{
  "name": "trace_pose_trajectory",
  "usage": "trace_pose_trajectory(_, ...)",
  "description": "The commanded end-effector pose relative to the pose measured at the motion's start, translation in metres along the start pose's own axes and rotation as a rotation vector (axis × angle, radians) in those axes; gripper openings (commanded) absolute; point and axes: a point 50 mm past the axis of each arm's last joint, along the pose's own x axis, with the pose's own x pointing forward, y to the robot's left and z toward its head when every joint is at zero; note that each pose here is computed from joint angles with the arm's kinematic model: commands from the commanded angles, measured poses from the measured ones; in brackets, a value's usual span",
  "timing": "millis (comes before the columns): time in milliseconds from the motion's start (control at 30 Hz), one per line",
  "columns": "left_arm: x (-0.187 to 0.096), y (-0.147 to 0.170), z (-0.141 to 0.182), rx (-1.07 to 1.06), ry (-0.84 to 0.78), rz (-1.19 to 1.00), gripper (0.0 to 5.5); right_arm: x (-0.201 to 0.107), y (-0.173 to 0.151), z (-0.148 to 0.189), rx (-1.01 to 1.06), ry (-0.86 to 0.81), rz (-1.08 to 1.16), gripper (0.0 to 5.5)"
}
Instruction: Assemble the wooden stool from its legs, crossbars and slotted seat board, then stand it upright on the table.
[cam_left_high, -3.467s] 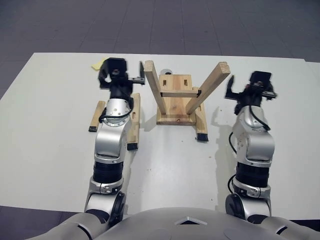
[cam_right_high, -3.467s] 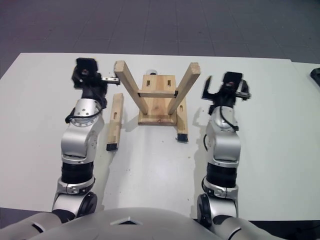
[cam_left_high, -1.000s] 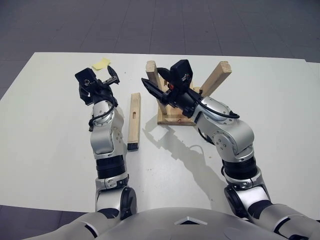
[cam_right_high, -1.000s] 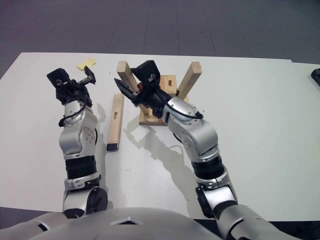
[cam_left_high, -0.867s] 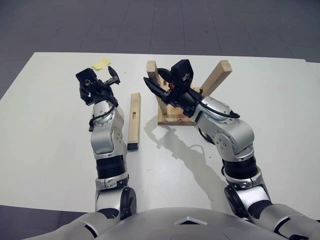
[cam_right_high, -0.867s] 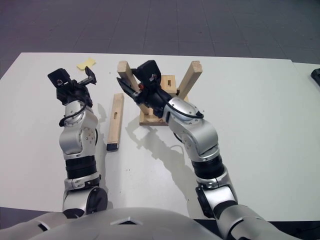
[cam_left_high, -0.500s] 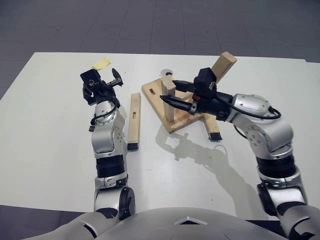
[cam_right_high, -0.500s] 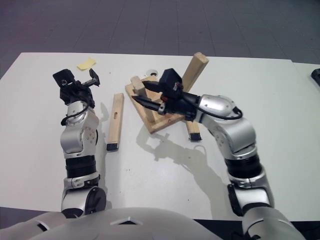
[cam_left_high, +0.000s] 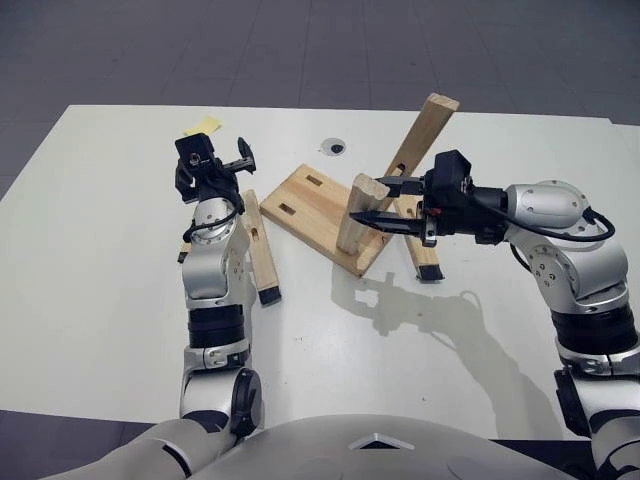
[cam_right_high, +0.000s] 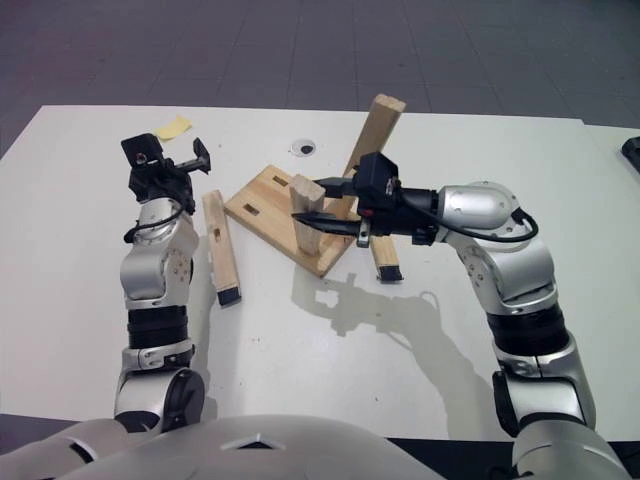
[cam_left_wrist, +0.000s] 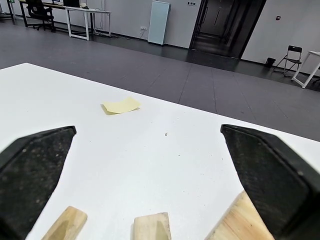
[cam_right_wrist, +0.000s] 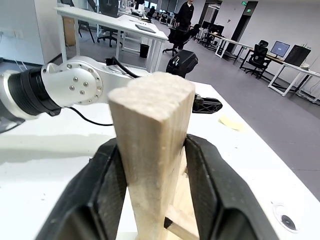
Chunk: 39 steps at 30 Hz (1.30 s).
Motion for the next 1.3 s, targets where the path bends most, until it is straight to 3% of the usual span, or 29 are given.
trace_pose_trajectory(33, 0.006, -0.006, 0.005, 0.021, 0.002, -0.032, 5.40, -0.002, -0.008, -0.018, -0.003, 0.106, -0.026, 1.47)
trace_pose_trajectory(67, 0.007, -0.007, 0.005, 0.021, 0.000, -0.035, 5.40, -0.002, -0.011, -0.018, -0.010, 0.102, -0.039, 1.35)
trace_pose_trajectory(400, -0.003, -0.002, -0.002, -0.026, 0.001, 0.028, 5.40, -0.016, -0.011, 0.049, -0.004, -0.272, -0.186, 2.86)
trace_pose_trajectory(533, -0.006, 0.010, -0.004, -0.049, -0.009, 0.100, 5.40, -0.012, 0.000, 0.088, 0.120, -0.542, -0.194, 3.51)
trace_pose_trajectory(633, -0.007, 0.014, -0.002, -0.065, -0.026, 0.136, 5.40, 0.005, 0.011, 0.100, 0.291, -0.655, -0.110, 4.05)
trace_pose_trajectory(767, -0.006, 0.019, 0.005, -0.079, -0.067, 0.175, 5.40, 0.029, 0.027, 0.097, 0.429, -0.612, -0.010, 4.68)
trace_pose_trajectory(900, -0.003, 0.028, 0.008, -0.091, -0.086, 0.217, 5.40, 0.066, 0.039, 0.065, 0.632, -0.449, 0.039, 5.39)
trace_pose_trajectory(967, -0.001, 0.027, 0.010, -0.092, -0.093, 0.214, 5.40, 0.078, 0.042, 0.045, 0.715, -0.382, 0.002, 5.39)
trace_pose_trajectory(1167, 0.000, 0.026, 0.008, -0.090, -0.087, 0.210, 5.40, 0.070, 0.029, 0.010, 0.728, -0.281, -0.197, 5.39)
trace_pose_trajectory(1300, 0.001, 0.024, 0.006, -0.082, -0.077, 0.203, 5.40, 0.049, 0.008, 0.010, 0.637, -0.242, -0.266, 5.39)
